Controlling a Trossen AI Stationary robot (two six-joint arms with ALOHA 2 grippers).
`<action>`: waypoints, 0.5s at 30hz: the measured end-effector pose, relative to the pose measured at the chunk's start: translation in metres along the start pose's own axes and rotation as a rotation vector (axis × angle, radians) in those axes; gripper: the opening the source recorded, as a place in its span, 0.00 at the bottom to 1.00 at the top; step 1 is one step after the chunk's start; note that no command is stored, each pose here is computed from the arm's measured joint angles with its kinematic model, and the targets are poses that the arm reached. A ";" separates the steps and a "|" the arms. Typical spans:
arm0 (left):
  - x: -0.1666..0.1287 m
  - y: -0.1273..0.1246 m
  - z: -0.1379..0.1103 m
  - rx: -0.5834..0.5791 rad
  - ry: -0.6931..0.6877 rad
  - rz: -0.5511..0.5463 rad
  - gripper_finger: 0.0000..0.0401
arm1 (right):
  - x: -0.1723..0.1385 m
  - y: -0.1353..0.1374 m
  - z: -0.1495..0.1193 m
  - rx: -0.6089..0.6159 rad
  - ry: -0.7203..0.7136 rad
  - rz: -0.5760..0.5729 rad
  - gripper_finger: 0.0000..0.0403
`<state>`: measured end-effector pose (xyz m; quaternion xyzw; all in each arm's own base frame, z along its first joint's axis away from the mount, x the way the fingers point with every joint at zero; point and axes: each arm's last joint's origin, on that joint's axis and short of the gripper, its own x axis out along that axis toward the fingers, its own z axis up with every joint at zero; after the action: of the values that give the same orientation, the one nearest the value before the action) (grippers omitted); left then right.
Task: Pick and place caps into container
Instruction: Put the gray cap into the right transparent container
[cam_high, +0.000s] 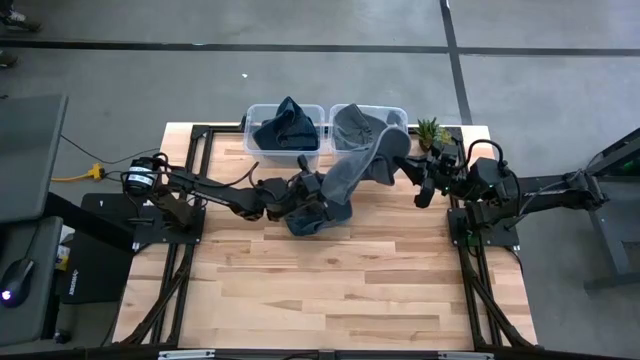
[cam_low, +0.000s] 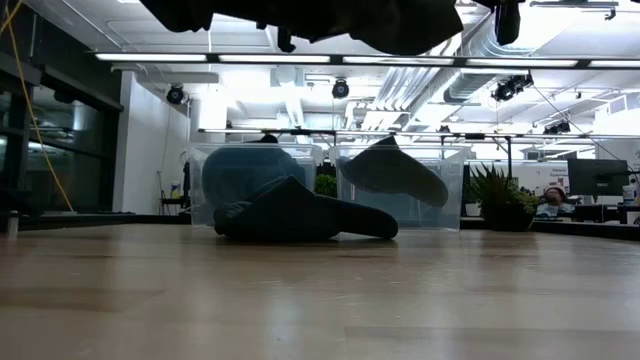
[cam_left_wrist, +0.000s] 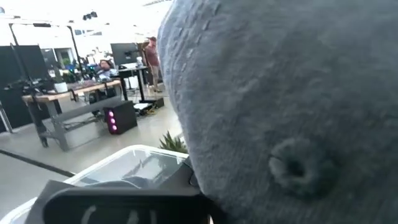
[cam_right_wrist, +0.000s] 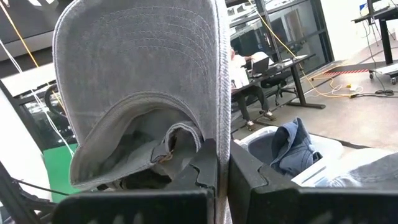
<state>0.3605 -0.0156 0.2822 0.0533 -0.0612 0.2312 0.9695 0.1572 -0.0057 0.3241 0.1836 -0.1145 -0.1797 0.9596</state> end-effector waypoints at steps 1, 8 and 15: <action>0.000 0.000 -0.001 -0.003 0.009 -0.002 0.03 | 0.000 0.000 0.000 0.000 0.000 0.000 0.01; 0.000 -0.001 -0.006 -0.023 0.054 -0.017 0.01 | 0.000 0.000 0.000 -0.002 0.003 -0.007 0.03; 0.000 -0.002 -0.008 -0.059 0.073 -0.040 0.01 | 0.000 0.000 -0.001 -0.039 0.016 0.017 0.11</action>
<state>0.3618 -0.0165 0.2739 0.0175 -0.0316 0.2118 0.9767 0.1575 -0.0052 0.3231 0.1651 -0.1047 -0.1723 0.9654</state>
